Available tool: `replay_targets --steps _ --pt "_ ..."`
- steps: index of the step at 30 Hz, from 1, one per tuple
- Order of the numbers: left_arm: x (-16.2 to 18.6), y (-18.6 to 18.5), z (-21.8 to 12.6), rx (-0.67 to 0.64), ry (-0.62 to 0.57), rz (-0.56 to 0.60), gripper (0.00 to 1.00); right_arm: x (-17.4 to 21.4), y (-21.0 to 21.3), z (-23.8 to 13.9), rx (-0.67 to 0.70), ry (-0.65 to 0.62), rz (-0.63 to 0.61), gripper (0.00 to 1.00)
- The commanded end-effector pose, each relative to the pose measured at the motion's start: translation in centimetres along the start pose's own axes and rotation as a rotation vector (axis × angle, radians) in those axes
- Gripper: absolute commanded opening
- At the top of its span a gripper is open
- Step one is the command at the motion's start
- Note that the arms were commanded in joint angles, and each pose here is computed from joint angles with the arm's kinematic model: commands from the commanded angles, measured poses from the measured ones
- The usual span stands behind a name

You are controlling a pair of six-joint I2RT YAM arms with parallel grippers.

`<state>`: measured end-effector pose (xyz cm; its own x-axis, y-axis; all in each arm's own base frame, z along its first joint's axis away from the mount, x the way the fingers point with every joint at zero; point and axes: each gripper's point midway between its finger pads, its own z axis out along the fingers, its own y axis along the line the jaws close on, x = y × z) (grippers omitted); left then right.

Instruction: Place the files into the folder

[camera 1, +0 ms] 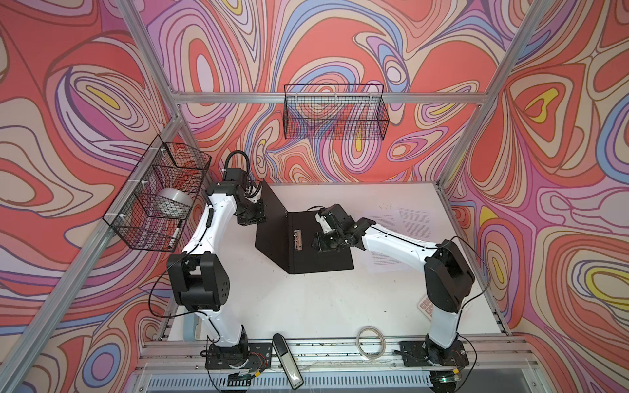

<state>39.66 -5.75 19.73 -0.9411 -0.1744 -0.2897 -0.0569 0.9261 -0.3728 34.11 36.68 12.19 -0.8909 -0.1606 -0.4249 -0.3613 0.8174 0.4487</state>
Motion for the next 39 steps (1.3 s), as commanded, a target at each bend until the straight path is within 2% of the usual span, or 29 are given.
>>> replay_targets --steps 1,13,18,22,27,39 --pt "0.5 -1.3 -1.5 0.053 -0.025 0.055 0.00 0.6 0.0 1.2 -0.011 0.068 -0.018 0.39" --pt "1.8 -1.2 -1.6 0.057 -0.006 0.083 0.00 0.6 0.9 6.4 -0.113 0.149 0.004 0.38" --pt "1.5 -1.1 -2.0 0.042 -0.021 0.086 0.00 1.5 0.5 8.0 -0.119 0.184 0.020 0.33" --pt "1.7 -1.1 -2.1 0.044 -0.016 0.079 0.00 1.6 0.6 8.5 -0.143 0.178 0.024 0.27" --pt "1.9 -0.9 -1.7 0.037 -0.003 0.068 0.00 1.3 0.8 9.1 -0.157 0.175 0.031 0.26" --pt "2.0 -1.2 -2.1 0.043 -0.013 0.047 0.00 1.4 0.8 10.8 -0.183 0.186 0.052 0.16"
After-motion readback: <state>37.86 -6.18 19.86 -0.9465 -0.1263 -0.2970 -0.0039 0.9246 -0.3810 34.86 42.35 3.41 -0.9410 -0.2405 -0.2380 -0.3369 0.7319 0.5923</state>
